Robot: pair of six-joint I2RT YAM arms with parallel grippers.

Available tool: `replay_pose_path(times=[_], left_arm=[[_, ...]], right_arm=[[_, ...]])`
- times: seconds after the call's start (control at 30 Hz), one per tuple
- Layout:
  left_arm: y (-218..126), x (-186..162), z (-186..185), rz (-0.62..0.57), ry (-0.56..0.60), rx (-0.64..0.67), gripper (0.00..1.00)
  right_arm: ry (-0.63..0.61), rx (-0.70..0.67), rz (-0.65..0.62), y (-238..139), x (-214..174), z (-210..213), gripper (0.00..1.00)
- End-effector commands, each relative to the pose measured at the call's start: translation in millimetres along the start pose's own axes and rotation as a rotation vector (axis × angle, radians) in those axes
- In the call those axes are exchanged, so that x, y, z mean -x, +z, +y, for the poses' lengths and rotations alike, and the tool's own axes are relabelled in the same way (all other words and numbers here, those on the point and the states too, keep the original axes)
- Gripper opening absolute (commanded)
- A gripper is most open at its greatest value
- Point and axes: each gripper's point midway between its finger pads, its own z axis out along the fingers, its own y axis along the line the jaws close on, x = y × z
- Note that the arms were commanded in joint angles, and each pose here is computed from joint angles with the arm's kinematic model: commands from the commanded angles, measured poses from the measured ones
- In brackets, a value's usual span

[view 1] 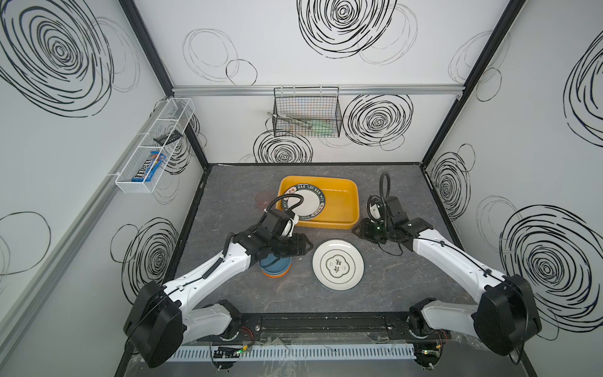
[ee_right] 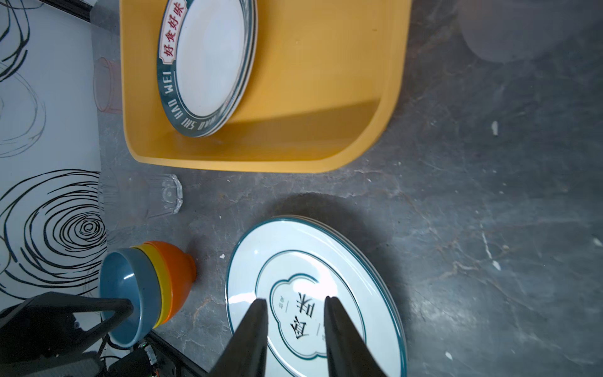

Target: Place the mixed dishes into the plastic bin

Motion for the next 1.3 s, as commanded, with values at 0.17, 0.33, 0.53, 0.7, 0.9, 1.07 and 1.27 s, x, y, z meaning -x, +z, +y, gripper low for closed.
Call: replay_pose_path(times=[0.17,0.33,0.53,0.7,0.9,1.07,1.27], left_arm=[[19,4,-13,-0.007,0.065,0.049,0.61],[38,-9,-9,0.040,0.088,0.100,0.60],[56,-17,0,0.068,0.095,0.155,0.60],[67,-24,5,0.091,0.100,0.179,0.60],[76,-26,8,0.105,0.100,0.188,0.59],[80,-27,8,0.115,0.100,0.186,0.56],[84,-29,8,0.127,0.101,0.183,0.53]], right_arm=[[0.050,-0.029,0.039,-15,-33,-26,0.38],[0.081,-0.046,0.069,-11,-50,-39,0.39],[0.116,-0.042,0.093,-3,-65,-49,0.45],[0.121,-0.047,0.103,2,-70,-54,0.44],[0.128,-0.053,0.124,9,-75,-58,0.43],[0.129,-0.060,0.129,12,-77,-62,0.42],[0.130,-0.059,0.129,12,-77,-63,0.42]])
